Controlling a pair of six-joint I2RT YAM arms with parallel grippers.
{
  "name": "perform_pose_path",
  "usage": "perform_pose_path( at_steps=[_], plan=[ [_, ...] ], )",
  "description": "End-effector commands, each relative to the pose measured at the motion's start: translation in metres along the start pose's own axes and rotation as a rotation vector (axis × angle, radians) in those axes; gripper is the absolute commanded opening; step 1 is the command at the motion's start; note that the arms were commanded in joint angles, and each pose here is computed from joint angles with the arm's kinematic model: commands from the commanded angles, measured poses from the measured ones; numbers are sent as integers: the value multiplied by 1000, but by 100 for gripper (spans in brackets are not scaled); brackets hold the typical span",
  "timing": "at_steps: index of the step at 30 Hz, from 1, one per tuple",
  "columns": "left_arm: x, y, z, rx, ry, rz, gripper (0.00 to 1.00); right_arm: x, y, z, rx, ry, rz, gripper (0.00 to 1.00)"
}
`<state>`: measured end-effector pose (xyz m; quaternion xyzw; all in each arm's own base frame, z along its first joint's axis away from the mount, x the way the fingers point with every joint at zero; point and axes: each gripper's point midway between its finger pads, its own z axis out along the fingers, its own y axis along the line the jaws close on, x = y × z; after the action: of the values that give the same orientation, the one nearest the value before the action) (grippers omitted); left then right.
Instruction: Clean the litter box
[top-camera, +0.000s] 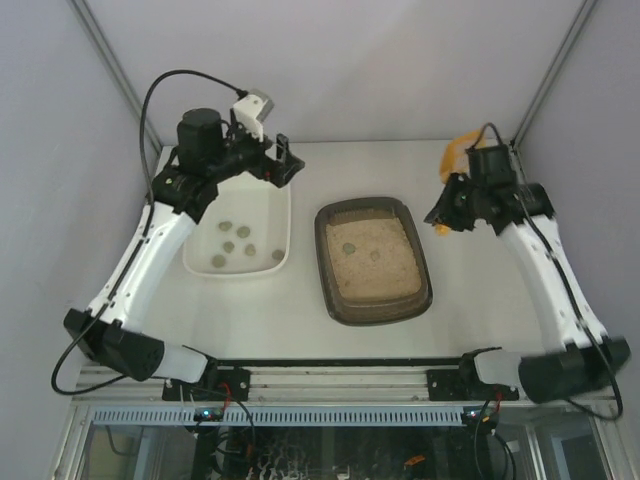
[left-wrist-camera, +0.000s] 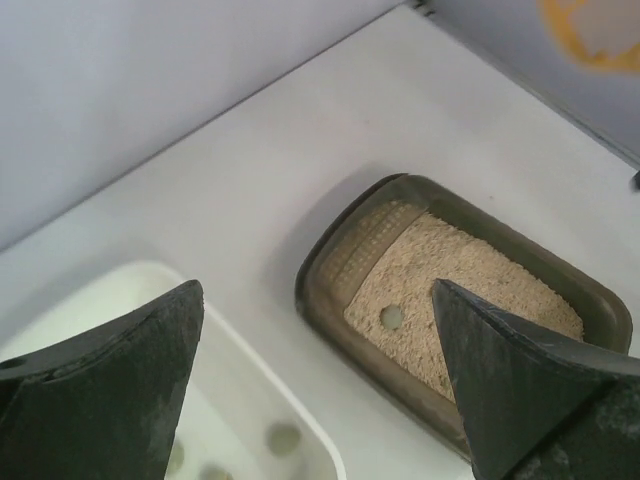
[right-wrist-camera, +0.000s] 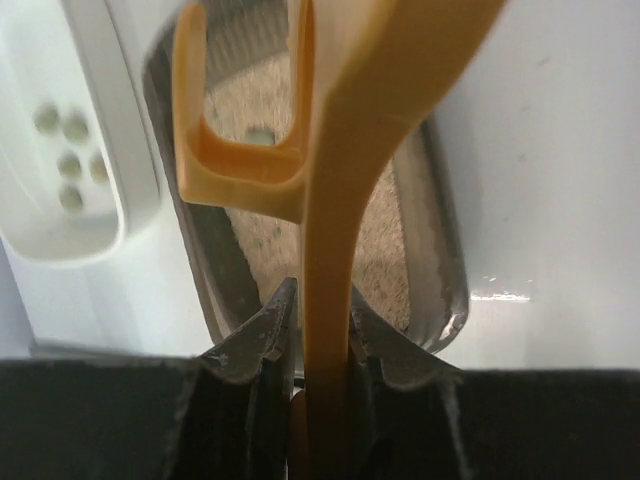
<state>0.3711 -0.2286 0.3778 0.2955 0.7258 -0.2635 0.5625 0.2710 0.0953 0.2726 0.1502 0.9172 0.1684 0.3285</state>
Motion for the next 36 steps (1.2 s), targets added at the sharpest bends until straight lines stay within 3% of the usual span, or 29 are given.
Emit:
perform_pose_path(
  at_steps=[1, 3, 5, 9, 13, 19, 25, 30, 36],
  plan=[
    [13, 22, -51, -227, 104, -112, 100, 26, 54, 33, -319, 314, -170, 0],
    [16, 36, -70, -321, 161, -45, 100, 35, 62, 52, -302, 377, -237, 0],
    [22, 49, -84, -395, 189, -65, 100, 50, 75, 64, -313, 434, -310, 0],
    [48, 50, -94, -338, 282, -264, 100, 78, 88, 80, -343, 566, -351, 0],
    [88, 32, -83, -246, 401, -406, 100, 111, 86, 87, -256, 667, -433, 0],
    [136, 35, -54, -334, 459, -726, 100, 131, 52, 89, -47, 712, -466, 0],
    [170, 28, -13, -403, 372, -1027, 100, 152, 22, 82, 47, 787, -421, 0],
    [181, 1, 11, -433, 367, -968, 100, 157, 8, 79, 81, 803, -396, 0],
    [205, -15, 37, -436, 513, -1064, 100, 166, 7, 84, 68, 838, -386, 0]
  ],
)
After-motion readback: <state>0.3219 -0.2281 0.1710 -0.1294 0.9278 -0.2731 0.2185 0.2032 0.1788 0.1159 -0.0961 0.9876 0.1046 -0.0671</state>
